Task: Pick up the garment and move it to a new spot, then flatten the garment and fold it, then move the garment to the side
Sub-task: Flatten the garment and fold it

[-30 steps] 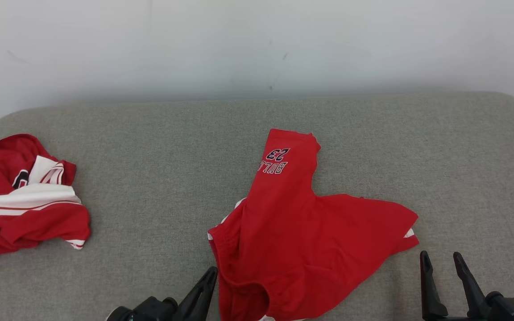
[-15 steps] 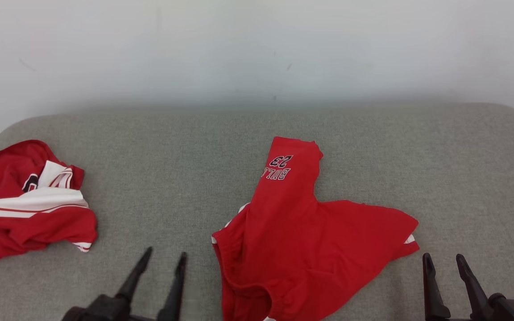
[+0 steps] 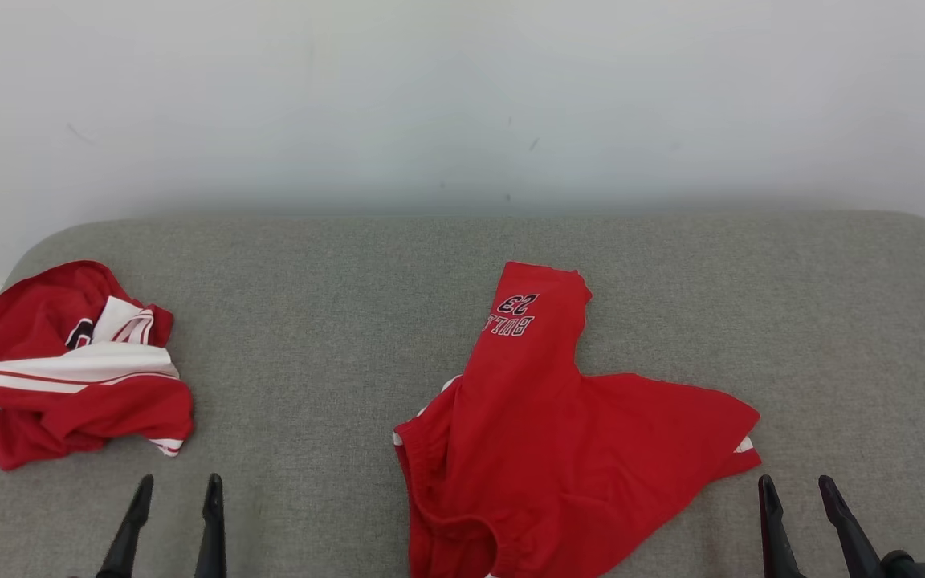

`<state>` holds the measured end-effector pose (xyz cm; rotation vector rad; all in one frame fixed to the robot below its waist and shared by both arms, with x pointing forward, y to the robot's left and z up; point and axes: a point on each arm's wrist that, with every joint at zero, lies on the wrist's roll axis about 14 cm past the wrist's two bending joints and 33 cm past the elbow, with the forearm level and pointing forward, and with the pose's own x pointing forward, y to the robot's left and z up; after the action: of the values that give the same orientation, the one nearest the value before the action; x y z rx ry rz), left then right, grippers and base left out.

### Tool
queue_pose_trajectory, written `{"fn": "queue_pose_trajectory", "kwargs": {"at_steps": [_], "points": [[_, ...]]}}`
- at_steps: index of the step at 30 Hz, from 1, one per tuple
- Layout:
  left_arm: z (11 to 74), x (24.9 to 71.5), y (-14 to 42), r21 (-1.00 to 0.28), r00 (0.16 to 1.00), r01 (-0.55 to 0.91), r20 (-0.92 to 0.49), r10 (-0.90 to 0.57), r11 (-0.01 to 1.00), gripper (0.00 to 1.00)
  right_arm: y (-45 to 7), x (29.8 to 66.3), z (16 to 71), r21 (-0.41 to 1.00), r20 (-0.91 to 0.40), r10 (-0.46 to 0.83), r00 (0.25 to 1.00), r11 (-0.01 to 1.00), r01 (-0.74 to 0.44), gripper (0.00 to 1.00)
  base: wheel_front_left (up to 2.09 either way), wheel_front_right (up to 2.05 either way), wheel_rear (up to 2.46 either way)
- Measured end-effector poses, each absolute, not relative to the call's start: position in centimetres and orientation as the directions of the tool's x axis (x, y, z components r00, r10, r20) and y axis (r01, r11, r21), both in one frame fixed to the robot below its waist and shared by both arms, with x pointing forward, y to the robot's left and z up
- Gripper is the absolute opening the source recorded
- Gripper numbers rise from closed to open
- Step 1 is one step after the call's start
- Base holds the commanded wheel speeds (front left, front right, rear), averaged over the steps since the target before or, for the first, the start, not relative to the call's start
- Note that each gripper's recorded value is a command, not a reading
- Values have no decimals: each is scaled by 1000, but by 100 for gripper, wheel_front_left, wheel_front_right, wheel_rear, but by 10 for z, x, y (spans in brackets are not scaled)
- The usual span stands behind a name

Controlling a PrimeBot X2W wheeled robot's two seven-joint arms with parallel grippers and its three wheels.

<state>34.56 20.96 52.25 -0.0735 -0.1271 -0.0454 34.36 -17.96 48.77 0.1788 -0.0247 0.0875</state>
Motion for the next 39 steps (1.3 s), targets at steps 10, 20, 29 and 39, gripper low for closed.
{"fn": "queue_pose_trajectory", "kwargs": {"at_steps": [10,20,29,39], "points": [[510,340,195,-89,993,75,93,-67,993,100,-183,329,486,167,25,84,996,982,-87,100,0,0,0],[497,343,135,-114,966,257,56,-252,960,100,-179,328,485,172,21,92,996,981,-94,100,0,0,0],[452,316,33,-177,806,564,-94,-584,807,100,-176,329,476,183,-7,97,995,978,-94,100,0,0,0],[428,308,-5,-209,697,662,-182,-694,720,100,-177,331,475,196,-10,86,996,977,-82,100,0,0,0]]}}
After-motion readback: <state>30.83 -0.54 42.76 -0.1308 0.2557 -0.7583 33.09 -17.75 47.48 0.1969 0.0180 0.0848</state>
